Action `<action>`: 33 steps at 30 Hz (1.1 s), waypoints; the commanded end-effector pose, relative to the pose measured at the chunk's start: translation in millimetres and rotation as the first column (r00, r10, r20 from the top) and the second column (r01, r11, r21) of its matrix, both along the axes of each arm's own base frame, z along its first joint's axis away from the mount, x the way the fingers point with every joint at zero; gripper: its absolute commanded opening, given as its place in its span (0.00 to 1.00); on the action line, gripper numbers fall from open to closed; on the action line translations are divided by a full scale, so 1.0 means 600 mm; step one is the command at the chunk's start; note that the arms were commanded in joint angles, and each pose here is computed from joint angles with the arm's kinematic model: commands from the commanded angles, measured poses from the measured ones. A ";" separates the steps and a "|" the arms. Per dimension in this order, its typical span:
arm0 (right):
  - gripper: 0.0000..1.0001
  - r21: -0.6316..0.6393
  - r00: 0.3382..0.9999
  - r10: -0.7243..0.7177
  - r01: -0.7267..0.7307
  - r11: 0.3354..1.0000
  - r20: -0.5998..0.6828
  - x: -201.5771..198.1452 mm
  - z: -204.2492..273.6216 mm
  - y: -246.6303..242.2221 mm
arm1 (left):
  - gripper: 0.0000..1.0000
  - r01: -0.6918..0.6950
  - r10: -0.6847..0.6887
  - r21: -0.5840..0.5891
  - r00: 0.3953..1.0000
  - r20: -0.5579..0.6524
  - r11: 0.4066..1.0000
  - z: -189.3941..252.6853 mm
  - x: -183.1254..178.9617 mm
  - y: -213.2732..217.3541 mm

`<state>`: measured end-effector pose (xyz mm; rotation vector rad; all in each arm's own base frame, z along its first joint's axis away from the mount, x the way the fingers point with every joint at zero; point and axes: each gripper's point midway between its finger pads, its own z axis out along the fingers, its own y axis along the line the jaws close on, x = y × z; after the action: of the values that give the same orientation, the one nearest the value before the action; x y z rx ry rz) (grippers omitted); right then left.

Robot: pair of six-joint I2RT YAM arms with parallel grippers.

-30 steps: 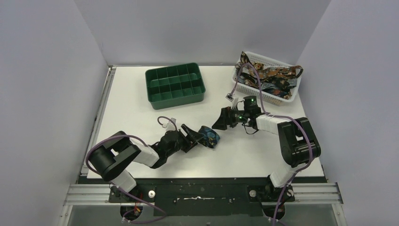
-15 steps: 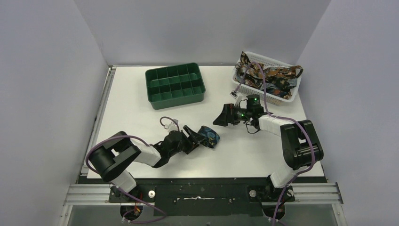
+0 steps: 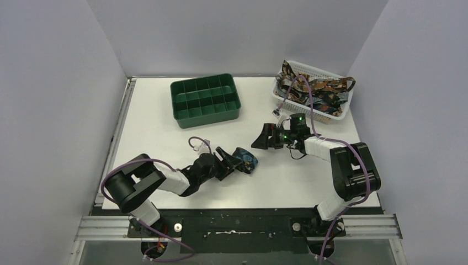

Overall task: Roll the ties
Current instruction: Pick up the tie at the center of the board.

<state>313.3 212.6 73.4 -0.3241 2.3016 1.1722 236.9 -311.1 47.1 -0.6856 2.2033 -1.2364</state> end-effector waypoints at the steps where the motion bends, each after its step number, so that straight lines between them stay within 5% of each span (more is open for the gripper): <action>1: 1.00 0.011 1.000 0.013 -0.014 1.000 0.014 0.003 0.008 0.004 | 0.64 0.027 -0.026 -0.029 0.999 0.042 0.999 0.023 0.011 -0.029; 17: 1.00 0.007 0.978 0.210 -0.210 0.978 -0.003 -0.036 -0.022 0.062 | 0.40 -0.031 0.031 0.035 1.000 0.004 0.999 -0.026 0.002 0.010; 33: 1.00 0.062 0.922 0.387 -0.385 0.921 -0.025 -0.079 -0.033 0.127 | 0.34 -0.034 0.035 0.068 0.999 -0.003 0.997 -0.054 -0.004 0.032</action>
<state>272.8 277.0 48.2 -0.7112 2.3315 1.3706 233.9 -303.2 30.5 -0.6971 2.1953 -1.2191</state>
